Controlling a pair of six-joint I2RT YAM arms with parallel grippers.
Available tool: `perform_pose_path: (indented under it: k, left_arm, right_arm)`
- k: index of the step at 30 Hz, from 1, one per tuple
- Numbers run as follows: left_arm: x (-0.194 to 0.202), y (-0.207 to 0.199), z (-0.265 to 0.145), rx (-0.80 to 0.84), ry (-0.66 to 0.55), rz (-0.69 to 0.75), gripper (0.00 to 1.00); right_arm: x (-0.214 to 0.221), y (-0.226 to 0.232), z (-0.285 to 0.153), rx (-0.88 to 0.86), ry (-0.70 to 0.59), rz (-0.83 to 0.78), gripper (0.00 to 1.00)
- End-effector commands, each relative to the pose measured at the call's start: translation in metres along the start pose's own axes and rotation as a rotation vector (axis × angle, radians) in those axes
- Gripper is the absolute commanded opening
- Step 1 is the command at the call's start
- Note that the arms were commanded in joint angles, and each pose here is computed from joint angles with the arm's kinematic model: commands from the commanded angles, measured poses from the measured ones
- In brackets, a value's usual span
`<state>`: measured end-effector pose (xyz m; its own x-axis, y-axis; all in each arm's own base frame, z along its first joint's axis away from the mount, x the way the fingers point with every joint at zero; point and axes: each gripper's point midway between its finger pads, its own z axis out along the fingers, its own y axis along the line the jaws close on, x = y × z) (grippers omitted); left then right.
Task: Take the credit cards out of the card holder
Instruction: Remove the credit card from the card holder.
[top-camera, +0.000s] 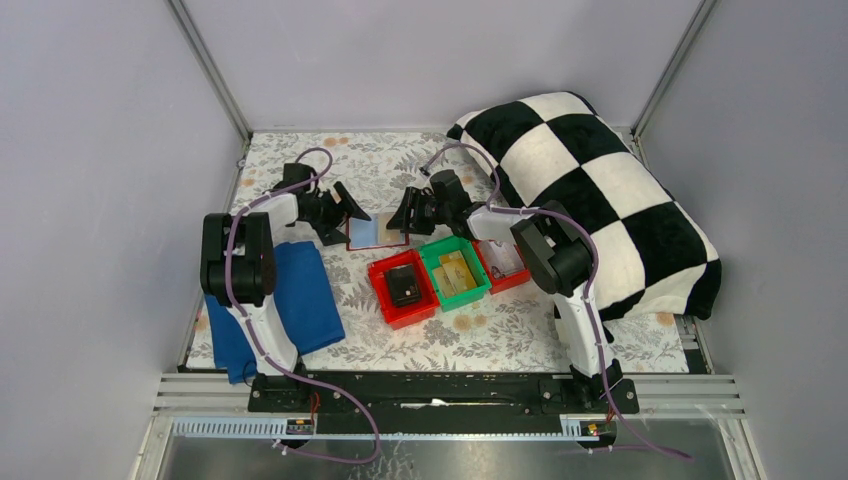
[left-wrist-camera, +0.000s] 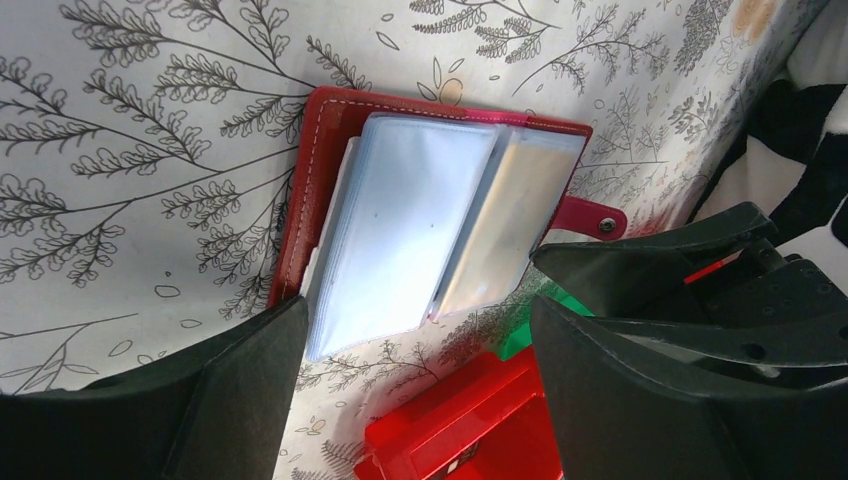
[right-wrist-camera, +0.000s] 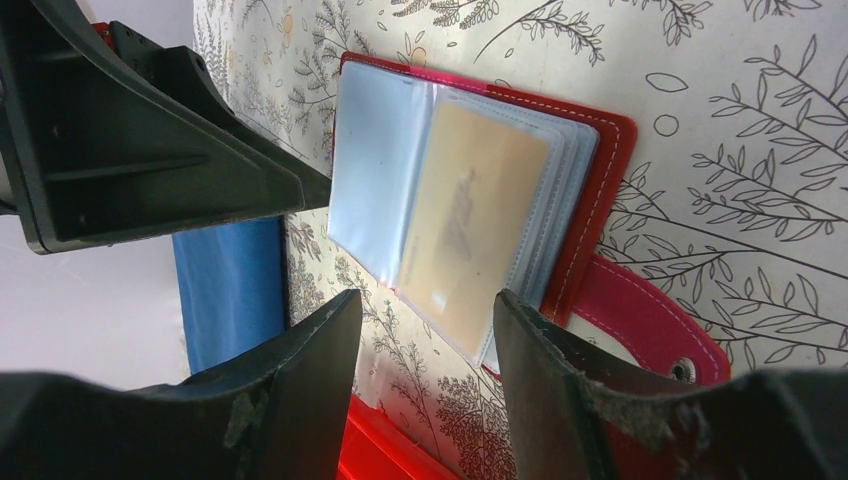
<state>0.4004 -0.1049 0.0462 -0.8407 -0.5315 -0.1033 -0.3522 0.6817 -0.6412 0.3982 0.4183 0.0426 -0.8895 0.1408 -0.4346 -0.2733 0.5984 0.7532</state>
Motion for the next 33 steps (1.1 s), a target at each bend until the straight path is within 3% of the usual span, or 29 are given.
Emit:
perform_pose_path:
  k: [1,10,33]
  left_arm:
    - [0.002,0.005,0.007,0.016,0.006,-0.006,0.86]
    - [0.005,0.005,0.009,0.022,0.013,-0.009,0.86]
    - [0.008,0.001,0.012,0.031,0.027,-0.001,0.86]
  right_arm:
    - [-0.015,0.030,-0.009,-0.051,-0.044,-0.036,0.59]
    - [-0.011,0.009,-0.011,0.043,-0.053,-0.031,0.59]
    - [0.001,0.017,0.012,-0.020,0.028,0.025,0.59]
